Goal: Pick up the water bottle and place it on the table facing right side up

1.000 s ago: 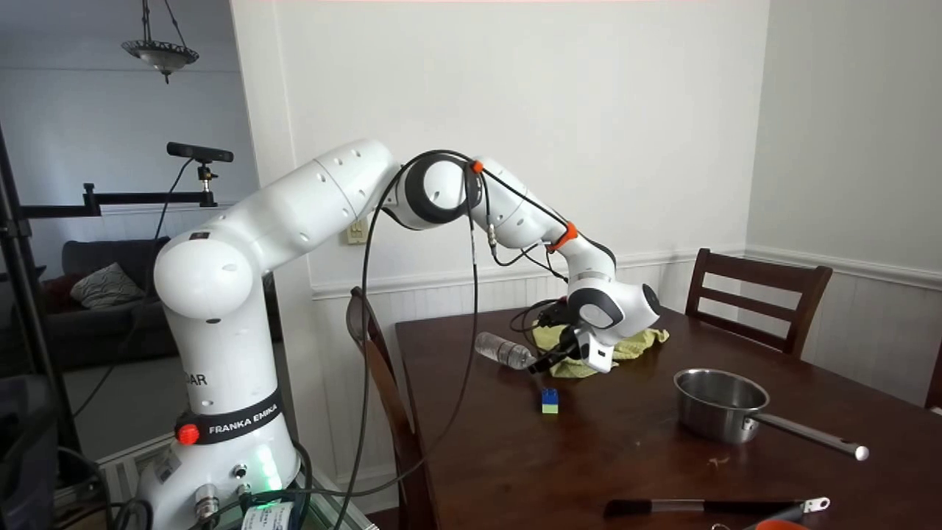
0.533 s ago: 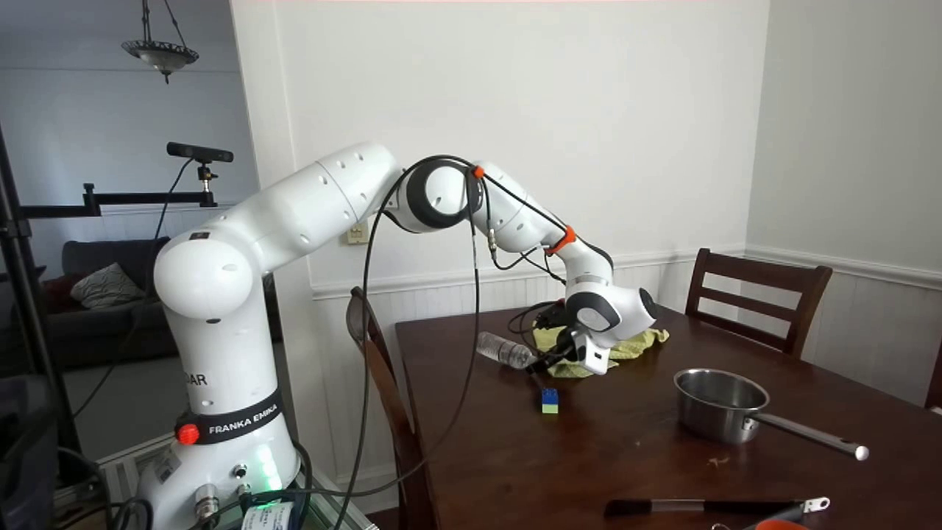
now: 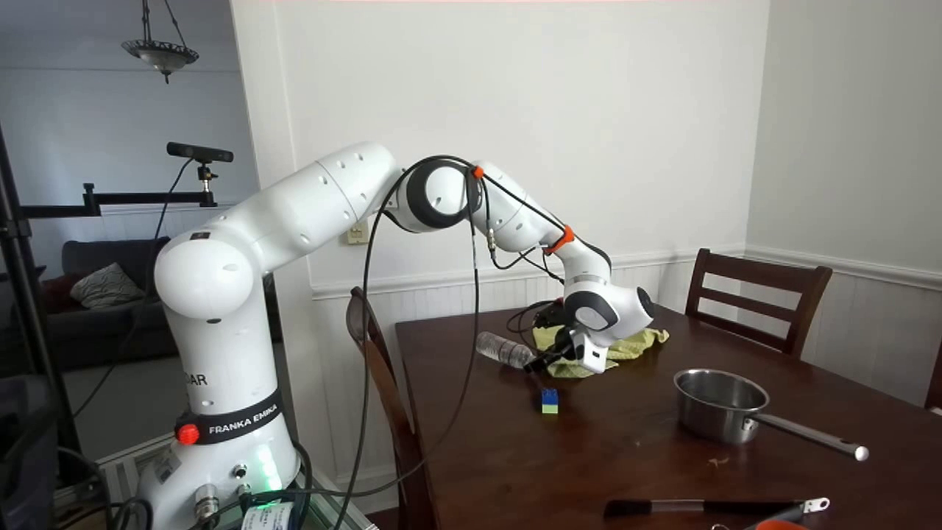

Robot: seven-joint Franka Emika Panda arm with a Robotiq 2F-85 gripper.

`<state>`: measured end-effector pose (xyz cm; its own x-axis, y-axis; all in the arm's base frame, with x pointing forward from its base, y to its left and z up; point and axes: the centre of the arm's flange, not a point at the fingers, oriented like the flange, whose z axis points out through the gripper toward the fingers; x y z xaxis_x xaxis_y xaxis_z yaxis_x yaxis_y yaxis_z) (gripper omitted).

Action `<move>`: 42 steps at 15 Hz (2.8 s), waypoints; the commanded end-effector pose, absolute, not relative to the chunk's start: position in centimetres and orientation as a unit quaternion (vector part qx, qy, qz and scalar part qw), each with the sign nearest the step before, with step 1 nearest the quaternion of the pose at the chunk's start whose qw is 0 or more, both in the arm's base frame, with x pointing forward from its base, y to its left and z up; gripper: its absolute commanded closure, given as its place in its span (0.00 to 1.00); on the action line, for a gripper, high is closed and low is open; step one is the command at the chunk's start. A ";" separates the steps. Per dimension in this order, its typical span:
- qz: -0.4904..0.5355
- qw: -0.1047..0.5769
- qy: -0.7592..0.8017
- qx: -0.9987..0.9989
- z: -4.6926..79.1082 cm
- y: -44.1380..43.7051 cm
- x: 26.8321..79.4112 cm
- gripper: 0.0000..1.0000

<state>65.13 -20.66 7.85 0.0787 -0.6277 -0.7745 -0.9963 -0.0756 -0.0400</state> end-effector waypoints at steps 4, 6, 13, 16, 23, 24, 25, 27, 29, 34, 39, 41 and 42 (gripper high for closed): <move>0.296 0.289 0.612 -0.674 10.3 -20.6 64.5 0.43; 0.296 0.284 0.614 -0.675 10.4 -20.6 64.5 0.43; 0.291 0.266 0.625 -0.673 9.7 -20.7 63.8 0.60; 0.268 0.266 0.630 -0.678 10.1 -20.6 63.6 0.73; 0.249 0.255 0.631 -0.689 11.2 -19.5 63.8 0.38; 0.250 0.255 0.630 -0.690 11.3 -19.3 63.8 0.32; 0.250 0.255 0.629 -0.691 11.5 -19.1 63.8 0.26; 0.250 0.254 0.628 -0.692 11.8 -18.9 63.7 0.14; 0.247 0.252 0.631 -0.691 12.1 -18.9 63.3 0.36; 0.236 0.248 0.641 -0.687 12.5 -19.4 62.7 0.79; 0.229 0.246 0.647 -0.684 12.6 -19.8 62.4 0.92; 0.226 0.245 0.642 -0.690 13.5 -19.1 62.5 0.92; 0.224 0.242 0.632 -0.701 14.8 -18.2 62.7 0.92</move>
